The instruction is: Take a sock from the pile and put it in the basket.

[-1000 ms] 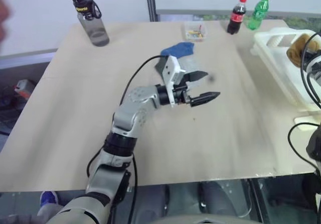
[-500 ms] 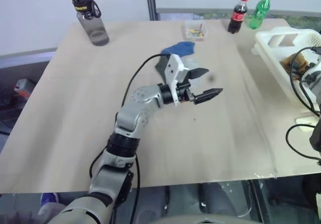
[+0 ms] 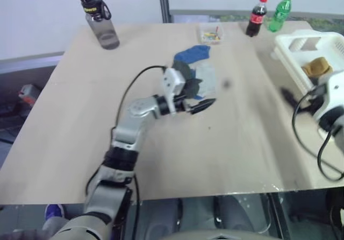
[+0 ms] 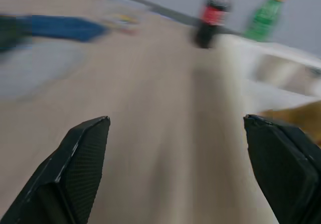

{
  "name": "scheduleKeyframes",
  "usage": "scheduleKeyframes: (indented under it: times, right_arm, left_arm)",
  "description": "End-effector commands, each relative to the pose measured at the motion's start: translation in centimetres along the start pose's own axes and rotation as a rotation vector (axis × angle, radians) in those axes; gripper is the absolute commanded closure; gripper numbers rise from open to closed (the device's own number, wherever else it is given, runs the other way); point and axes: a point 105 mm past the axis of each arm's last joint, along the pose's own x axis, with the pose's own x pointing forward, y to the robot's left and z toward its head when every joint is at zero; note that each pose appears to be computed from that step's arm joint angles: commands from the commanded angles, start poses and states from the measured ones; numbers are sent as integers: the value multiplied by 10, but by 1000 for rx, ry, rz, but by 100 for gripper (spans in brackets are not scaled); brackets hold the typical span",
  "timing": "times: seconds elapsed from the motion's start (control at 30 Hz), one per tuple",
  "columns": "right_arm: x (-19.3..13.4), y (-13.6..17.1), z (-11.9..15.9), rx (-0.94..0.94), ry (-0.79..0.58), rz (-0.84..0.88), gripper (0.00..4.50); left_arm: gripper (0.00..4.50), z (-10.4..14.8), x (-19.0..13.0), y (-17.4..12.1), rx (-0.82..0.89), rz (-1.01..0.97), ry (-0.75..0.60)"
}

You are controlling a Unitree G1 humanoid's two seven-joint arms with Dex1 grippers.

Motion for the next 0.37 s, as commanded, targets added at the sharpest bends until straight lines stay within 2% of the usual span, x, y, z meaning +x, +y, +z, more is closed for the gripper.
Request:
scheduleKeyframes:
  times: [0.03,0.2,0.37]
  right_arm:
    - [-33,30,-8,-27,33,118,7]
    - [-58,29,-23,-20,94,93,7]
    - [-62,30,-25,-12,105,103,7]
  left_arm:
    - [0,14,-35,4,39,17,-4]
    - [0,5,-84,6,32,84,109]
    - [0,3,-107,-4,-2,88,172]
